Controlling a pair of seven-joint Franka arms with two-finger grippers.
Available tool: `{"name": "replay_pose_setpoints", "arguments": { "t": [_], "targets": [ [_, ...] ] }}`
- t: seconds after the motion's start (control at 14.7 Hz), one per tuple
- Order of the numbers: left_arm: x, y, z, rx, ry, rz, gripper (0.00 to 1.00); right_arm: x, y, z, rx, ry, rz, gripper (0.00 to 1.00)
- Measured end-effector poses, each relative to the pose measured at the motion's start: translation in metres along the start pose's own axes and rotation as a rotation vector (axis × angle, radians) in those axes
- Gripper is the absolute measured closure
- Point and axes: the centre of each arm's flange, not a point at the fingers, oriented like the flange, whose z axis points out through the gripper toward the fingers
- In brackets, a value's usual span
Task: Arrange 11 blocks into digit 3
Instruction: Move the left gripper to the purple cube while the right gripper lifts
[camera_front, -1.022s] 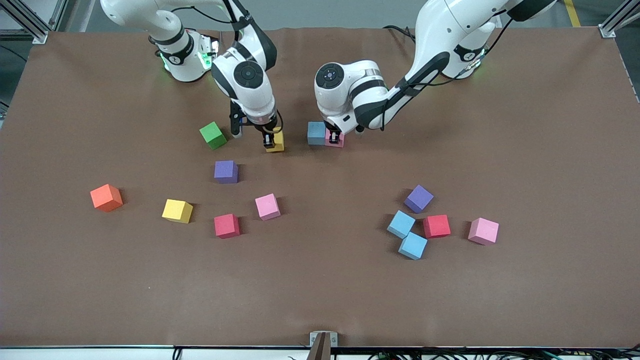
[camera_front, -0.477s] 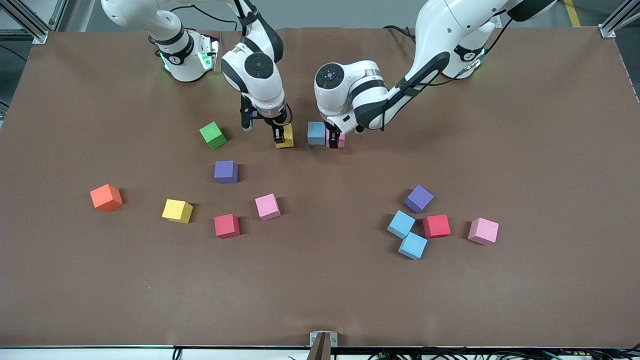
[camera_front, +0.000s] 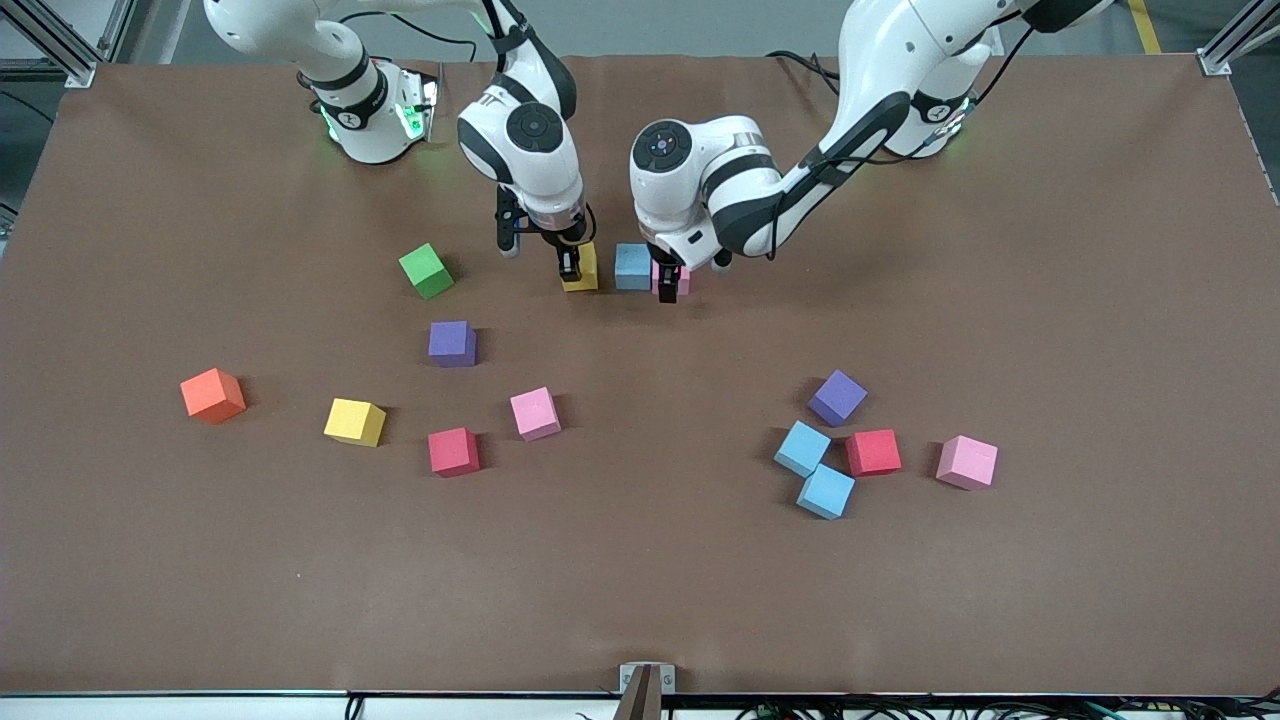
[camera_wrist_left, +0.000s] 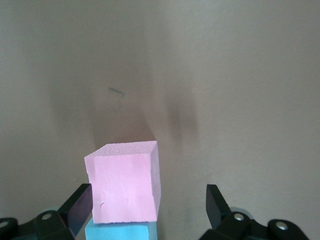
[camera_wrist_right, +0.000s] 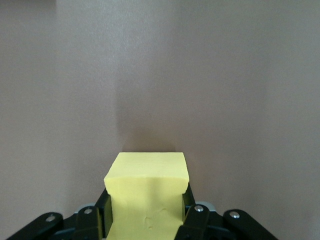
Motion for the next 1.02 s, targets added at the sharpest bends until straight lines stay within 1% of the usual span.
{"name": "replay_pose_setpoints", "arguments": {
  "t": [0.2, 0.34, 0.68, 1.02],
  "targets": [
    [0.014, 0.016, -0.034, -0.018, -0.015, 0.057, 0.00, -0.004, -0.002, -0.002, 0.005, -0.006, 0.010, 0.44],
    [0.037, 0.042, -0.054, -0.030, -0.038, 0.150, 0.00, -0.009, -0.002, -0.002, 0.008, -0.008, 0.011, 0.44],
    [0.102, 0.103, -0.070, -0.064, -0.051, 0.455, 0.00, -0.011, -0.002, 0.004, 0.003, -0.002, 0.010, 0.44],
    [0.169, 0.146, -0.075, -0.090, -0.039, 0.824, 0.00, -0.014, -0.003, 0.004, 0.004, -0.003, 0.022, 0.44]
  ]
}}
